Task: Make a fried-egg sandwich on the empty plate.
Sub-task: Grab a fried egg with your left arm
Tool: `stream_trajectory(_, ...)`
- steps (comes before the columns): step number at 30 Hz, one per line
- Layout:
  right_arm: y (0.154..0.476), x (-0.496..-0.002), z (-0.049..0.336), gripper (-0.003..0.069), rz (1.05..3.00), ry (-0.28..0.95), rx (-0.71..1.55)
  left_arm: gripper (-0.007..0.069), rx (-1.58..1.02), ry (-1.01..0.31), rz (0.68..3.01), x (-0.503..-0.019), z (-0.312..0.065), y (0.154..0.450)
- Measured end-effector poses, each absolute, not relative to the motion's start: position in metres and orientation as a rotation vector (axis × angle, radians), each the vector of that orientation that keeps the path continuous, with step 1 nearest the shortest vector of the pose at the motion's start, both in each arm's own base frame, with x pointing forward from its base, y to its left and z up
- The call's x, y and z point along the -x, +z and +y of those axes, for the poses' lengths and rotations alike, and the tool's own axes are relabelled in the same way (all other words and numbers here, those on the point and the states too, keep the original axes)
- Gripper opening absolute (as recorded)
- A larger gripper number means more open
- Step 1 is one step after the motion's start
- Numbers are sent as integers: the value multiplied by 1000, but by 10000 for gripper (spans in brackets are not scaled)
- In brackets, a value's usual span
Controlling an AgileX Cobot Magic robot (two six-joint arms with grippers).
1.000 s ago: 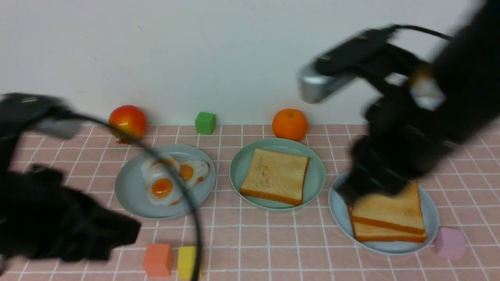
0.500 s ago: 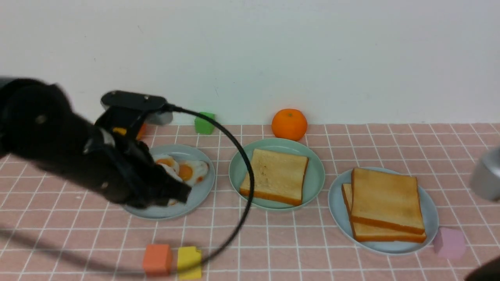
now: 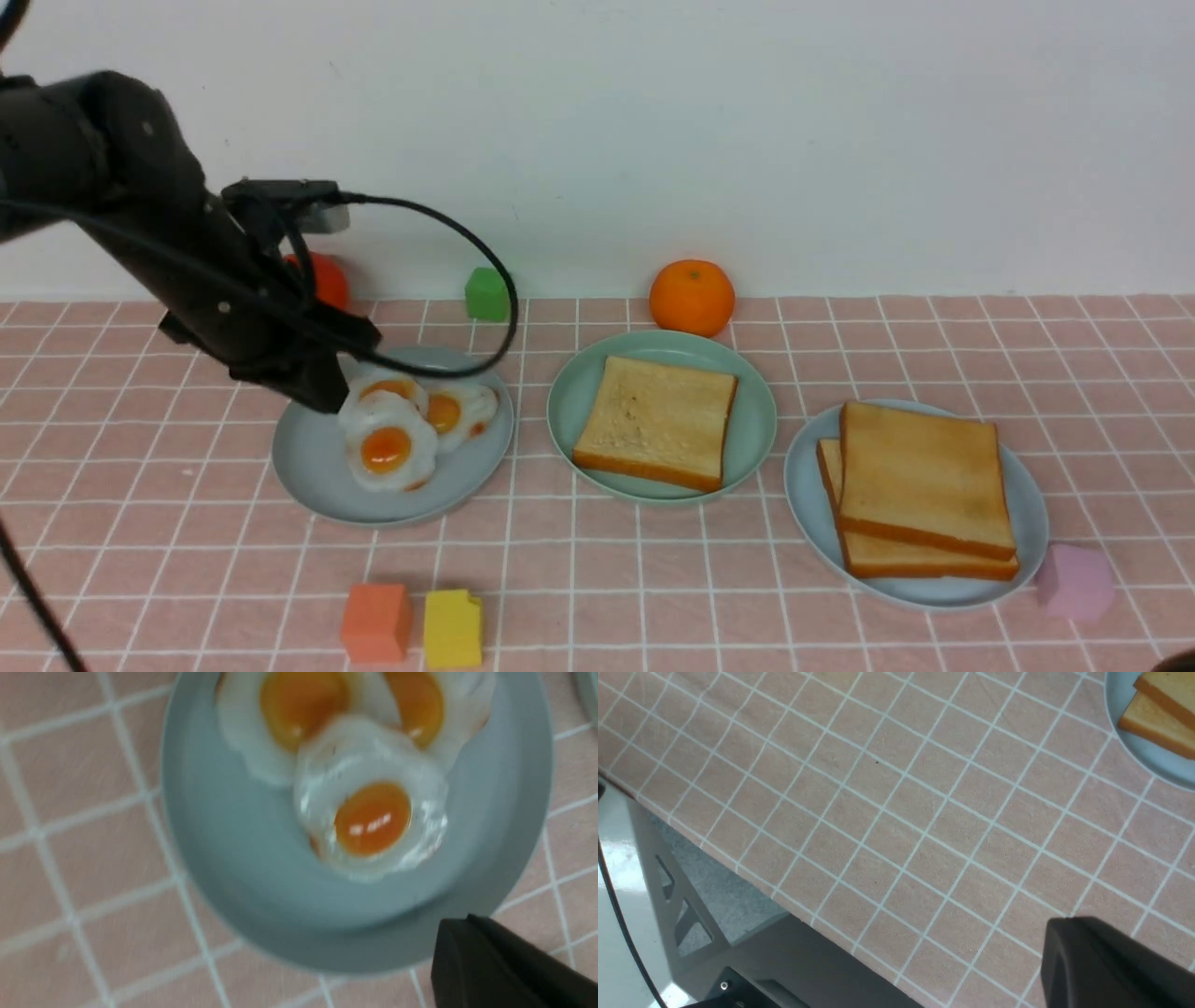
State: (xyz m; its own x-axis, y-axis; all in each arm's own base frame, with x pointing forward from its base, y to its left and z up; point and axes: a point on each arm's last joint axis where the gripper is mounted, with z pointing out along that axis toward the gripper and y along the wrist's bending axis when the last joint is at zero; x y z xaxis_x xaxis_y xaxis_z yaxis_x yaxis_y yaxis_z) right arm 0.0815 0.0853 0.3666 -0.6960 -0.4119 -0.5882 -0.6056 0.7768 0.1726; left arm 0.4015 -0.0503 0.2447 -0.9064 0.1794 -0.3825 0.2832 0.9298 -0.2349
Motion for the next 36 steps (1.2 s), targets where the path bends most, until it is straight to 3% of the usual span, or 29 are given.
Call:
stream_trajectory(2,367,-82,85,19,2432,486,758,14,-366,-460,2728,-411,-45,240)
stream_trajectory(5,368,-83,87,22,2412,496,750,76,-454,-511,2698,-433,-38,227)
stream_trajectory(10,372,-86,90,24,2346,526,750,277,-588,-473,2641,-449,-38,206)
stream_trajectory(15,374,-86,92,24,2320,554,754,372,-612,-425,2596,-457,-37,194)
stream_trajectory(30,374,-85,93,32,2300,561,789,388,-715,-458,2571,-464,-40,168)
stream_trajectory(36,375,-84,95,32,2301,596,789,331,-721,-459,2573,-464,-40,167)
